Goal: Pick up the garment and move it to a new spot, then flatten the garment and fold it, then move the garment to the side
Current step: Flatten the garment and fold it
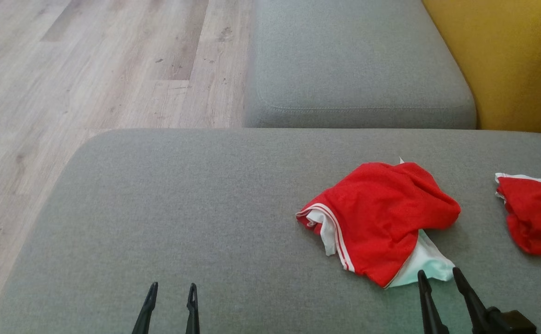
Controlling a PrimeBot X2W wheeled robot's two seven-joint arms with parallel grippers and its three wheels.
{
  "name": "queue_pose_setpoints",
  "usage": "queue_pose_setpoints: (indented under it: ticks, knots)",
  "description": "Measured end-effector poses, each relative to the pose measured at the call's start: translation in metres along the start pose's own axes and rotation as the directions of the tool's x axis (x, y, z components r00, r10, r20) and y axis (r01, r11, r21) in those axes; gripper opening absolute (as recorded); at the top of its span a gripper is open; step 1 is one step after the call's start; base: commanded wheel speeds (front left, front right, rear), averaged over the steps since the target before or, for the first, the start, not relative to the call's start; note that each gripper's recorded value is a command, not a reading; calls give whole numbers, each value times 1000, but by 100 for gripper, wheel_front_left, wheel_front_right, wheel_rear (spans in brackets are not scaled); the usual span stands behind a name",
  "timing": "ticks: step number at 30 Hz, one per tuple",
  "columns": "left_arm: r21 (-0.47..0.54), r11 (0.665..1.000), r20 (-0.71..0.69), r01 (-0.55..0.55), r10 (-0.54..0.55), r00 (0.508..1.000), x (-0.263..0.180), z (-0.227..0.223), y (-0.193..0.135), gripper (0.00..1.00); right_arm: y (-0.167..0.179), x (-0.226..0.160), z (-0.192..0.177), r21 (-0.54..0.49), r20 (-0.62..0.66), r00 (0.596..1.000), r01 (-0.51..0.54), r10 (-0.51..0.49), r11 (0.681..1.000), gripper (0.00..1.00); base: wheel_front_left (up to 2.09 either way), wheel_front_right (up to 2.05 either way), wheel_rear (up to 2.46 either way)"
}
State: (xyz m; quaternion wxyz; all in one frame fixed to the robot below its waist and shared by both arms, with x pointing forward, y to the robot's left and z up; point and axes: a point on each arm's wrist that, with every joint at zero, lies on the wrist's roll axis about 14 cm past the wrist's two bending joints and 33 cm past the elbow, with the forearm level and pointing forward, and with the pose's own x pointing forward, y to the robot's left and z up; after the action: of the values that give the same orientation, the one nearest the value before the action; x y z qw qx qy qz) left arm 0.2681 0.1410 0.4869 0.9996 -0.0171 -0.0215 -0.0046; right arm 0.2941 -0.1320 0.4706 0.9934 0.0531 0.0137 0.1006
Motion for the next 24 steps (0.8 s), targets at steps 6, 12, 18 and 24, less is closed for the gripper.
queue_pose_setpoints:
  ticks: [6, 12, 18, 24]
  knots:
    - [6, 1000, -2, 9, -9, 1000, 1, 0, -2, 100, 3, -1, -2, 2, -7, 1000, -7, 7, 1000, 100, 0, 0, 0]
    - [8, 1000, -11, 21, -21, 1000, 2, -2, -4, 100, 0, -7, -10, 8, -32, 999, 5, -5, 1000, 100, 0, 0, 0]
    - [19, 993, -63, 114, -113, 992, 3, -17, -25, 100, -3, -8, -12, 14, -39, 999, 20, -19, 1000, 100, 0, 0, 0]
    - [-7, 953, -134, 303, -301, 944, 23, -37, -75, 100, -11, -10, -15, 14, -52, 997, 53, -52, 999, 100, 0, 0, 0]
